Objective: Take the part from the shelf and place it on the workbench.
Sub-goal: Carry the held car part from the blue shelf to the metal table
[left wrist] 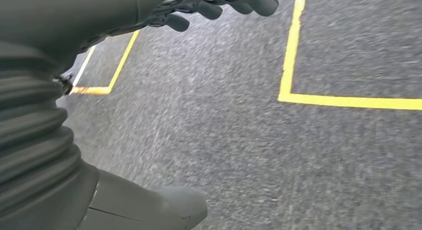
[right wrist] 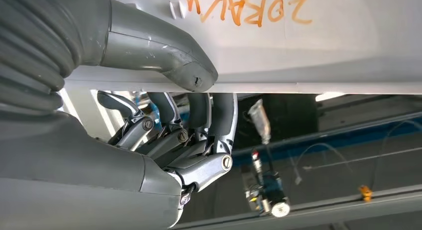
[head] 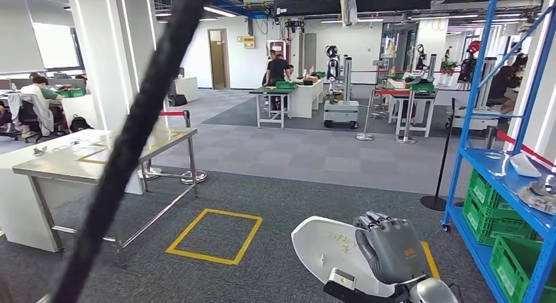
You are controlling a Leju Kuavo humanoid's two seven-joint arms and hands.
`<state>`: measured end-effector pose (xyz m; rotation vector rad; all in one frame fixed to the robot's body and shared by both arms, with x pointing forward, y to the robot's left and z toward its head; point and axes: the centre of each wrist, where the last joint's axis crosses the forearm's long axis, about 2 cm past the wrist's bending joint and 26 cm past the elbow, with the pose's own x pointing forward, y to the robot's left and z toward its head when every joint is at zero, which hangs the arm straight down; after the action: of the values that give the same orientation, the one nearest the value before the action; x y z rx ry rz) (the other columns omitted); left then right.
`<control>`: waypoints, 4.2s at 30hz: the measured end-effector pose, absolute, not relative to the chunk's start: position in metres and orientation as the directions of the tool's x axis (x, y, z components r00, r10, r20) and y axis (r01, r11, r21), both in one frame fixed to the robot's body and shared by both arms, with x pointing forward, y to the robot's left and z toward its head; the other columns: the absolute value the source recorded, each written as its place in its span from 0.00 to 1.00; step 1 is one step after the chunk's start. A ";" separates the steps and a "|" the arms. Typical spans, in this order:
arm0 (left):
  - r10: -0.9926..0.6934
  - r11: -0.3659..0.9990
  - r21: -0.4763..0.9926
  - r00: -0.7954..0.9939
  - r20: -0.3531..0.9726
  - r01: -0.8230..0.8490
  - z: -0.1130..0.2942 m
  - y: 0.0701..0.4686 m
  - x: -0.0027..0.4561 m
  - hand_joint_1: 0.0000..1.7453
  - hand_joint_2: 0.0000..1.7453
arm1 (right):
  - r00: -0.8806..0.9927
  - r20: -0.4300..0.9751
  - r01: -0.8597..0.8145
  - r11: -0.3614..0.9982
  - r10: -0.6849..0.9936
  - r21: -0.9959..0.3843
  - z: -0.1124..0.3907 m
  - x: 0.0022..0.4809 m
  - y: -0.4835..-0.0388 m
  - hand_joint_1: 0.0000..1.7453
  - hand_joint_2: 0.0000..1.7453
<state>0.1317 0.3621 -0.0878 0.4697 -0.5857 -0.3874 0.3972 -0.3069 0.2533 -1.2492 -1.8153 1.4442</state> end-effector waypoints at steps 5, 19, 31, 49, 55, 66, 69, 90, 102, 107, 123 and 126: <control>-0.471 0.826 0.520 0.774 0.424 0.218 -0.088 0.364 0.131 0.00 1.00 | -0.448 -0.146 0.339 0.016 0.882 -0.941 0.247 0.395 -0.307 1.00 1.00; -0.466 0.829 0.517 0.776 0.425 0.214 -0.088 0.368 0.130 0.00 1.00 | -0.448 -0.146 0.330 0.012 0.882 -0.944 0.243 0.395 -0.307 1.00 1.00; -0.454 0.834 0.512 0.782 0.427 0.205 -0.088 0.369 0.127 0.00 1.00 | -0.463 -0.141 0.332 0.024 0.875 -0.943 0.247 0.400 -0.297 1.00 1.00; -0.446 0.841 0.500 0.789 0.424 0.207 -0.088 0.371 0.128 0.00 1.00 | -0.470 -0.131 0.324 0.033 0.873 -0.946 0.247 0.403 -0.291 1.00 1.00; -0.441 0.844 0.495 0.791 0.424 0.206 -0.089 0.369 0.126 0.00 1.00 | -0.473 -0.128 0.330 0.040 0.871 -0.943 0.251 0.405 -0.288 1.00 1.00; -0.437 0.851 0.484 0.787 0.434 0.206 -0.088 0.368 0.129 0.00 1.00 | -0.477 -0.128 0.322 0.038 0.869 -0.946 0.252 0.409 -0.281 1.00 1.00; -0.438 0.851 0.485 0.786 0.436 0.205 -0.088 0.368 0.130 0.00 1.00 | -0.478 -0.132 0.329 0.038 0.868 -0.944 0.255 0.411 -0.280 1.00 1.00; -0.448 0.855 0.467 0.776 0.443 0.227 -0.087 0.362 0.137 0.00 1.00 | -0.460 -0.136 0.333 0.029 0.877 -0.943 0.249 0.409 -0.281 1.00 1.00; -0.448 0.860 0.450 0.776 0.445 0.238 -0.087 0.361 0.137 0.00 1.00 | -0.441 -0.142 0.345 0.021 0.886 -0.938 0.244 0.406 -0.283 1.00 1.00; -0.449 0.861 0.449 0.772 0.450 0.240 -0.087 0.360 0.139 0.00 1.00 | -0.438 -0.142 0.359 0.028 0.888 -0.933 0.241 0.402 -0.282 1.00 1.00; -0.451 0.862 0.446 0.769 0.453 0.243 -0.086 0.355 0.144 0.00 1.00 | -0.491 -0.084 0.327 0.094 0.867 -0.940 0.245 0.404 -0.286 1.00 1.00; -0.451 0.862 0.445 0.770 0.452 0.243 -0.086 0.356 0.142 0.00 1.00 | -0.500 -0.065 0.312 0.110 0.863 -0.944 0.244 0.405 -0.287 1.00 1.00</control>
<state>0.1418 0.3557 -0.0862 0.3772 -0.5795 -0.3859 0.4050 -0.2872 0.2441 -1.1406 -1.8774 1.3935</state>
